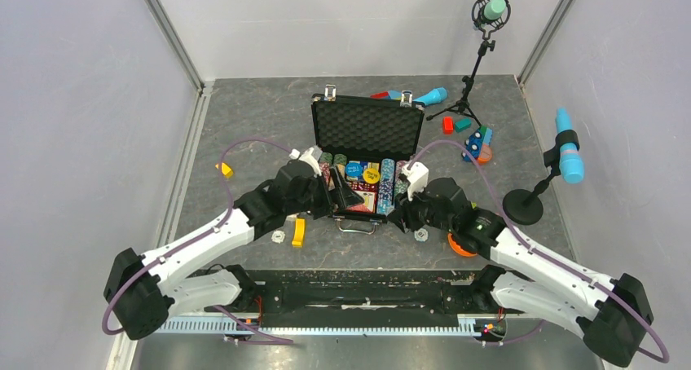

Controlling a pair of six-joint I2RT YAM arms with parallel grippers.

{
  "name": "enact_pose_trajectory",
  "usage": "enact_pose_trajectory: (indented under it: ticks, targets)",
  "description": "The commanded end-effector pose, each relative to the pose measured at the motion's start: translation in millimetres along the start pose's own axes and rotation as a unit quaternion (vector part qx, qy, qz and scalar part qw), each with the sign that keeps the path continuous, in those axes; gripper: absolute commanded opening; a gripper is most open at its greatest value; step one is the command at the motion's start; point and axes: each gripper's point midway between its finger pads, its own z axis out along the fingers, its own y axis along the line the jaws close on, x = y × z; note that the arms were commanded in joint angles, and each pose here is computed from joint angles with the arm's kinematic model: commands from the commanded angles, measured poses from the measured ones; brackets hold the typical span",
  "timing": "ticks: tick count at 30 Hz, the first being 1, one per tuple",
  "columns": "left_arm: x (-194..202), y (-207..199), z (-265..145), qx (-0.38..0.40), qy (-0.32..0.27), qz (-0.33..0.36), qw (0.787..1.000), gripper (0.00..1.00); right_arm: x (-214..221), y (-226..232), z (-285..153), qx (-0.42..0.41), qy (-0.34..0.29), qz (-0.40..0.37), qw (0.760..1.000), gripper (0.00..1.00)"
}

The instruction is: Pack up texas hold em set

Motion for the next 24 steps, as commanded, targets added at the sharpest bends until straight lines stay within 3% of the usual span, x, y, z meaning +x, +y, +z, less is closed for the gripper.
enact_pose_trajectory:
  ticks: [1, 11, 24]
  targets:
    - [2, -30, 6, 0.058, 0.005, -0.023, 0.998, 0.86, -41, 36, -8, -0.072, -0.066, -0.047, 0.994, 0.38]
    - [20, -48, 15, 0.085, 0.031, -0.016, 0.996, 0.78, -56, 77, -19, -0.144, -0.108, -0.094, 0.979, 0.39]
    - [32, -56, 15, 0.099, 0.047, 0.0, 0.994, 0.65, -68, 77, -22, -0.135, -0.132, -0.083, 0.978, 0.39]
